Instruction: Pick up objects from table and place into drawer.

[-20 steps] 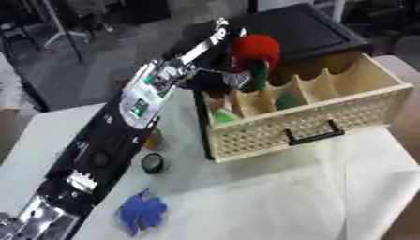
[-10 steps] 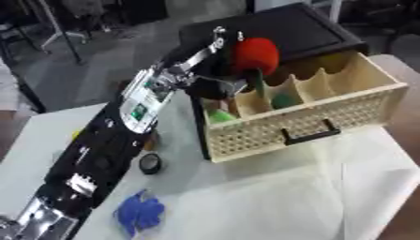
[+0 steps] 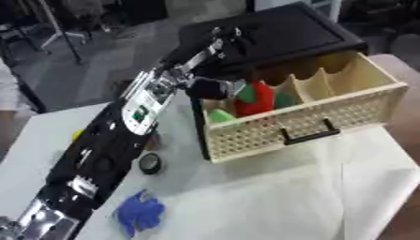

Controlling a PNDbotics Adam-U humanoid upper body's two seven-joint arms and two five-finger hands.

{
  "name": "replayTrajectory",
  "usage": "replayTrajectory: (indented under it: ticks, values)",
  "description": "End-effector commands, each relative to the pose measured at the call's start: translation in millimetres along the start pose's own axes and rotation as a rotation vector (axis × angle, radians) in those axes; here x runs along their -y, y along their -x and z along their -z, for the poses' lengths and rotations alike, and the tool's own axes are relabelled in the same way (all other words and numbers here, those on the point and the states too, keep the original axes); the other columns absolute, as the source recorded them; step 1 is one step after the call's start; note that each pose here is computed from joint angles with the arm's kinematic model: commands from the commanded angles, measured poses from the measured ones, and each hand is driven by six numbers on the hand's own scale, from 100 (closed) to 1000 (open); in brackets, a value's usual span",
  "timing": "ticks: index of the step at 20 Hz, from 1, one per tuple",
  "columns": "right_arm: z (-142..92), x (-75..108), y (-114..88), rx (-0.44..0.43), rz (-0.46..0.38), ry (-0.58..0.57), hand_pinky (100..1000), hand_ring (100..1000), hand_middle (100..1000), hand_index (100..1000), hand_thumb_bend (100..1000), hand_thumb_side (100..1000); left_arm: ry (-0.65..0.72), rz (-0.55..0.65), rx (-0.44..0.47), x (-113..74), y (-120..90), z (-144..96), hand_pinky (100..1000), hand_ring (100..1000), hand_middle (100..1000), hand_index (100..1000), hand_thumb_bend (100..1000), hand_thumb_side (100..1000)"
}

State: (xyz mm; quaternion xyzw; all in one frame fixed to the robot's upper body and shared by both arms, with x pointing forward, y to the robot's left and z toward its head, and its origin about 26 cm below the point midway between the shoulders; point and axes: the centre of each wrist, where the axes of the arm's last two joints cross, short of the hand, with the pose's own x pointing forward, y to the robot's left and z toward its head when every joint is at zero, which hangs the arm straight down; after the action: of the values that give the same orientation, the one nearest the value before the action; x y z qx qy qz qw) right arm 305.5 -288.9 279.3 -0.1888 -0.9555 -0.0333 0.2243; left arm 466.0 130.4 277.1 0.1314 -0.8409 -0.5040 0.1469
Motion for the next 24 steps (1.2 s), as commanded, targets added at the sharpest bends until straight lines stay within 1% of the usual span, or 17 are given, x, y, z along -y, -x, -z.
replayTrajectory:
  ticks: [1, 2, 4, 8, 10, 12, 14, 16, 19, 21, 23, 24]
  values:
    - [5, 3.2, -4, 0.021, -0.005, 0.003, 253, 543, 455, 716, 100, 522, -0.003, 0.033, -0.024, -10.2, 3, -2, 421, 691, 759, 939, 100, 251]
    - [5, 3.2, -4, 0.021, -0.005, 0.003, 253, 543, 455, 716, 100, 521, 0.001, 0.037, -0.031, -10.2, 3, -2, 439, 704, 767, 917, 100, 251]
    - [5, 3.3, -4, 0.019, -0.006, 0.004, 253, 543, 455, 716, 100, 521, 0.007, 0.047, -0.037, -10.6, 3, -2, 451, 715, 777, 928, 100, 251]
    - [5, 3.6, -4, 0.017, -0.007, 0.004, 253, 543, 455, 715, 100, 519, 0.010, 0.050, -0.036, -10.4, 2, -2, 443, 706, 767, 931, 100, 253]
    - [5, 4.0, -4, 0.017, -0.008, 0.006, 254, 543, 455, 715, 100, 520, -0.006, 0.031, -0.030, -12.3, 0, -1, 432, 694, 754, 920, 100, 259]
    - [5, 4.8, -4, 0.018, -0.012, 0.008, 255, 544, 456, 715, 100, 521, -0.038, -0.006, -0.014, -18.6, -5, 1, 419, 676, 740, 909, 100, 271]
    - [4, 6.4, -3, 0.017, -0.020, 0.012, 256, 544, 456, 715, 100, 521, -0.084, -0.068, 0.015, -31.1, -16, 4, 412, 665, 724, 901, 100, 288]
    - [4, 7.9, -3, 0.015, -0.028, 0.017, 256, 544, 456, 715, 100, 521, -0.140, -0.144, 0.054, -49.4, -31, 5, 401, 646, 698, 888, 100, 354]
    - [2, 10.6, -1, 0.008, -0.042, 0.024, 257, 544, 456, 715, 100, 521, -0.218, -0.254, 0.109, -77.7, -55, 0, 398, 637, 685, 876, 100, 401]
    - [1, 11.7, 0, 0.004, -0.049, 0.027, 255, 544, 456, 715, 100, 523, -0.240, -0.305, 0.133, -89.7, -69, -4, 394, 631, 677, 872, 100, 423]
    - [0, 12.2, 0, 0.003, -0.052, 0.030, 256, 544, 456, 715, 100, 524, -0.240, -0.354, 0.149, -96.4, -80, -7, 378, 615, 658, 863, 100, 457]
    - [0, 12.4, 0, 0.002, -0.054, 0.031, 255, 544, 456, 715, 100, 525, -0.236, -0.382, 0.154, -99.3, -84, -8, 374, 609, 649, 858, 100, 459]
